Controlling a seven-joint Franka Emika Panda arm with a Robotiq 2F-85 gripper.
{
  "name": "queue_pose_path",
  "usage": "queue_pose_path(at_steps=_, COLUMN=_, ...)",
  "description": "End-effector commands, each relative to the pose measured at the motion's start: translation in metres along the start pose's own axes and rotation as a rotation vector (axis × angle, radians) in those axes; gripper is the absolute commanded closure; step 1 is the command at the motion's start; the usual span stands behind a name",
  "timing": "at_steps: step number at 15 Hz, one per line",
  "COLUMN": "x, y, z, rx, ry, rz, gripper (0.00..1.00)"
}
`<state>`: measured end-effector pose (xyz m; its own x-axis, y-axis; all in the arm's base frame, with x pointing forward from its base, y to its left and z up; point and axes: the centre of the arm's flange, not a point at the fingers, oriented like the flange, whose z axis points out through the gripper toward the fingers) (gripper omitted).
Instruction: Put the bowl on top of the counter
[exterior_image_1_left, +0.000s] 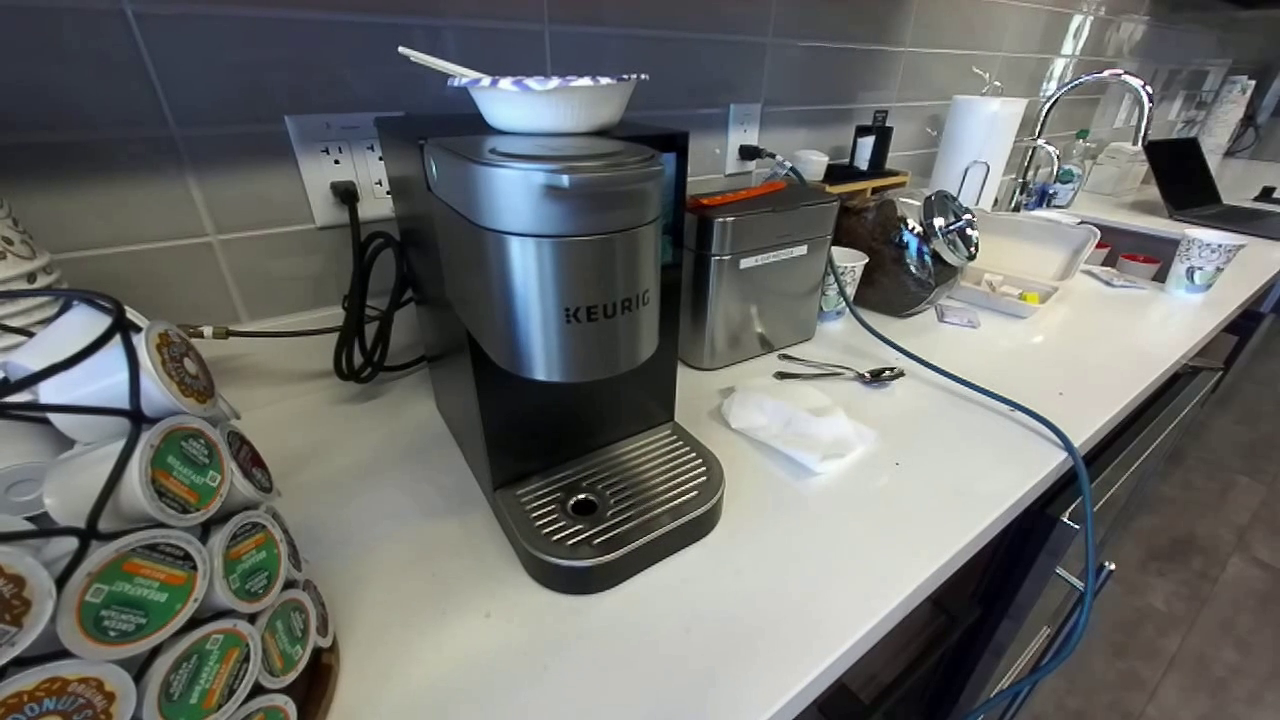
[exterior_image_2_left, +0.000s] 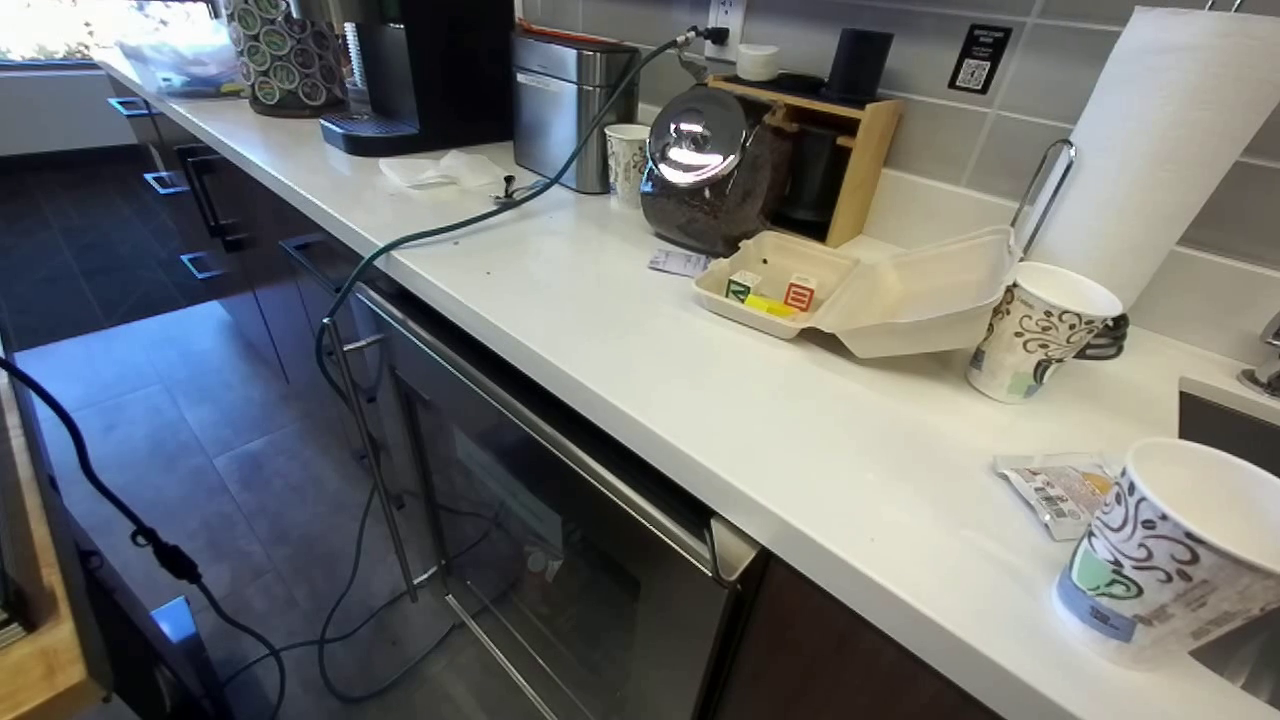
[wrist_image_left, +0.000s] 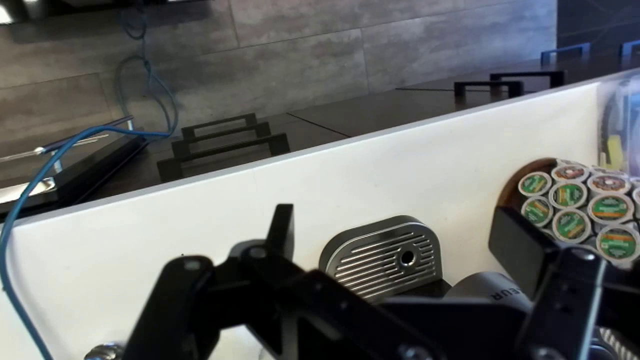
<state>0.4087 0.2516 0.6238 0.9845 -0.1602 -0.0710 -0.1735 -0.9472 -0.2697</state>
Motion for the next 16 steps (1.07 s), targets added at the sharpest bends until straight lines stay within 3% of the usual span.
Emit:
queue_pose_path(at_steps=1, x=0.020, y=0.005, z=0.036, rx=0.128, ry=0.015, rz=0.152, gripper=0.00)
queue_pose_path(at_steps=7, x=0.061, y=0.018, z=0.095, rx=0.282, ry=0.165, rz=0.410, gripper=0.00)
queue_pose_path(at_steps=10, x=0.083, y=0.030, z=0.124, rx=0.305, ry=0.222, rz=0.563, gripper=0.00)
queue_pose_path(at_steps=11, x=0.078, y=0.029, z=0.104, rx=0.287, ry=0.211, rz=0.469, gripper=0.00)
queue_pose_path(at_steps=15, x=0.086, y=0.035, z=0.121, rx=0.291, ry=0.209, rz=0.534, gripper=0.00)
queue_pose_path(at_steps=16, x=0.091, y=0.027, z=0.125, rx=0.331, ry=0.263, rz=0.570, gripper=0.00)
